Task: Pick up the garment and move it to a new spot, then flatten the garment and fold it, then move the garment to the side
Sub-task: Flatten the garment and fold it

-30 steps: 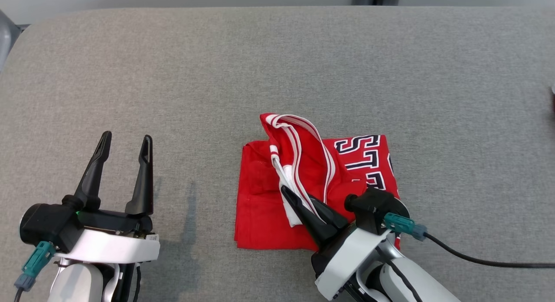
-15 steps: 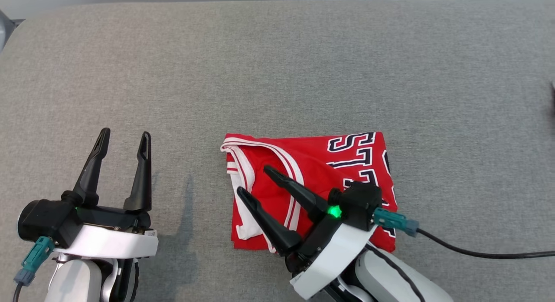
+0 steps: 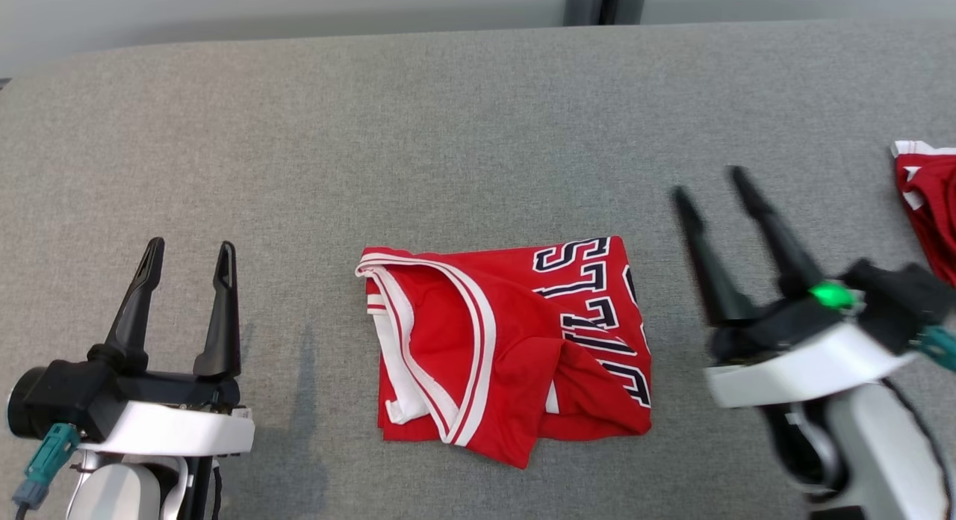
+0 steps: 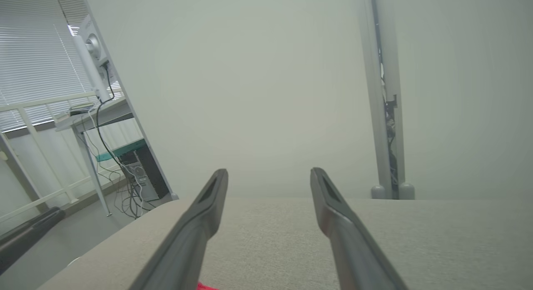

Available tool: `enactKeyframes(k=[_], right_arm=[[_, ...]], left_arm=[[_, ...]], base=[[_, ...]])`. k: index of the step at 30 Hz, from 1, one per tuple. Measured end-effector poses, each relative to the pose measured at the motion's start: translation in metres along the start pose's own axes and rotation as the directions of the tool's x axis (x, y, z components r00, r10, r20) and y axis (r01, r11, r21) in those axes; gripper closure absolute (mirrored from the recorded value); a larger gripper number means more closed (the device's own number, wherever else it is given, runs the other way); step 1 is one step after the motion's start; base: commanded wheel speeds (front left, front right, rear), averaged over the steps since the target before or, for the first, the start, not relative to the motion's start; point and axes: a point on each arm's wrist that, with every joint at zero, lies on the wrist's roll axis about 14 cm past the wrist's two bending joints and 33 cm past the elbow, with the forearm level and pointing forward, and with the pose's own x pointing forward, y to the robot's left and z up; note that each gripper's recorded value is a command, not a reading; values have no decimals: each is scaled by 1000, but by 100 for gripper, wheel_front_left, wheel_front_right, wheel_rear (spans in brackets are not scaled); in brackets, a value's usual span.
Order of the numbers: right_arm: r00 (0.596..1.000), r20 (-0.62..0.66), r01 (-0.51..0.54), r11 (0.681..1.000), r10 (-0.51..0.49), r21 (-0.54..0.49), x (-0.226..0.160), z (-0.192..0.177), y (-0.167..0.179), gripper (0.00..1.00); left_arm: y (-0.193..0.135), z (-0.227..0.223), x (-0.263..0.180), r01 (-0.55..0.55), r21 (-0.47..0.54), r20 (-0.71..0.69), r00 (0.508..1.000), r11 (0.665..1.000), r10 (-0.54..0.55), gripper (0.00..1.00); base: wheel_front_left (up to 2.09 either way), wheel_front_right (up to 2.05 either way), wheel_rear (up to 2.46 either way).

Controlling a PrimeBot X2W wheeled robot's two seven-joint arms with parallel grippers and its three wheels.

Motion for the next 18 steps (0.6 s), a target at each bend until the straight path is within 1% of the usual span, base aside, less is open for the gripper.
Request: enactKeyframes(k=[2,5,8,12,18], right_arm=[[997,-3,77,993,-77,-85,-13,9,-29,0],[982,-5,185,966,-189,-179,-36,20,-66,0],[964,-16,254,937,-265,-240,-58,27,-88,0],[947,-23,305,917,-322,-258,-76,30,-100,0],[941,-31,318,913,-337,-256,-80,30,-100,0]], left_arm=[[0,2,-2,-1,0,4,1000,1000,1,0],[0,3,-7,-4,2,2,1000,1000,4,0],[-2,4,-11,-4,1,2,1000,1000,4,0],[-4,5,-15,0,-1,-4,1000,1000,0,0],[-6,5,-16,4,1,-17,1000,1000,-4,0]], base=[[0,0,0],[0,0,0],[0,0,0],[0,0,0],[0,0,0]])
